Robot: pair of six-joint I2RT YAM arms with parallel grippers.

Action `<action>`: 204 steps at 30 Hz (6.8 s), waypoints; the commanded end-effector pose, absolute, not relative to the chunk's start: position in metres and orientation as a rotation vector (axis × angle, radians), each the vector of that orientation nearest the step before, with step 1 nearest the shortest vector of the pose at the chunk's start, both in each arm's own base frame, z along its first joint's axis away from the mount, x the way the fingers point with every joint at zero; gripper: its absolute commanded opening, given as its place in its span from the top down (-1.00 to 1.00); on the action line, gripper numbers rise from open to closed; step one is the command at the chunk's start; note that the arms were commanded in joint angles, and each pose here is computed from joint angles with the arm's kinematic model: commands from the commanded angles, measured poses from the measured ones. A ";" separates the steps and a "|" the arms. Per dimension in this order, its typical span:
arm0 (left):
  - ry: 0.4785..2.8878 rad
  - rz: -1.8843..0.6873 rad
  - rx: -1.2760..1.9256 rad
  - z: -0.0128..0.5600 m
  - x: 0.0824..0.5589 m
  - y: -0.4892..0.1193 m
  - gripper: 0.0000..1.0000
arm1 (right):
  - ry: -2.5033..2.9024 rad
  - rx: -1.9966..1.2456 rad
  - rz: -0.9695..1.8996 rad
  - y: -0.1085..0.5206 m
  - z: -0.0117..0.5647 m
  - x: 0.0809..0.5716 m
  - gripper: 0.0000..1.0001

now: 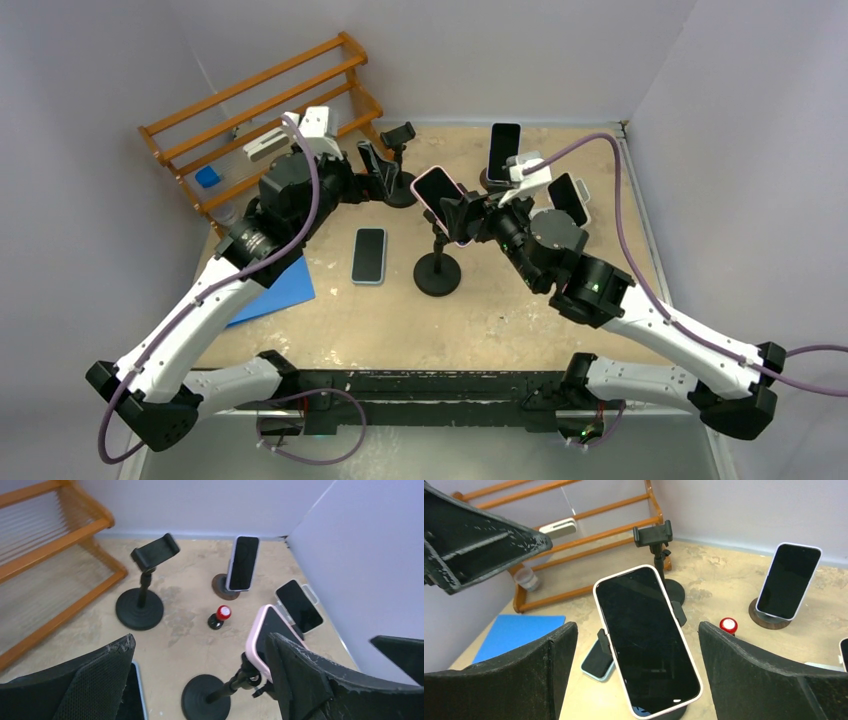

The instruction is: Remove the phone from the phone stand

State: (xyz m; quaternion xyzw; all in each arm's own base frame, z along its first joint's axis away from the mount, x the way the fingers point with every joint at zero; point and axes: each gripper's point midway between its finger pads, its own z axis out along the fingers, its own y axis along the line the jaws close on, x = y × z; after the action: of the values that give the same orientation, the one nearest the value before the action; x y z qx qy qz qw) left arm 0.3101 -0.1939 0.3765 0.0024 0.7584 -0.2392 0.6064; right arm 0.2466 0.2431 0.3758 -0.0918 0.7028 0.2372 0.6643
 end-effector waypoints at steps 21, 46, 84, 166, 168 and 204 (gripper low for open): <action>1.558 -0.899 0.327 0.380 0.260 -0.239 -1.00 | 1.756 -0.470 0.601 0.238 0.350 0.254 -0.98; 1.553 -0.944 0.373 0.377 0.248 -0.244 -0.98 | 1.852 -0.514 0.606 0.252 0.317 0.278 -0.97; 1.564 -0.974 0.430 0.372 0.240 -0.257 -0.97 | 1.857 -0.571 0.636 0.253 0.308 0.267 -0.98; 1.828 -1.162 0.242 0.336 0.245 -0.288 -0.56 | 1.898 -0.577 0.527 0.258 0.300 0.270 -0.19; 1.842 -1.189 0.192 0.332 0.245 -0.287 -0.53 | 1.896 -0.583 0.532 0.259 0.300 0.269 -0.14; 1.864 -1.576 0.124 0.316 0.261 -0.302 -0.06 | 1.862 -0.578 0.555 0.257 0.304 0.264 -0.06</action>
State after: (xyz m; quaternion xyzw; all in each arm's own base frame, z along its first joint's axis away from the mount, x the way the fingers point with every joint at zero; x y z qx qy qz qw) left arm 0.2602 -0.3016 0.3014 0.0345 0.7391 -0.5869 0.3288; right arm 0.2641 0.2523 0.2791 -0.2438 0.8048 0.2112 0.4982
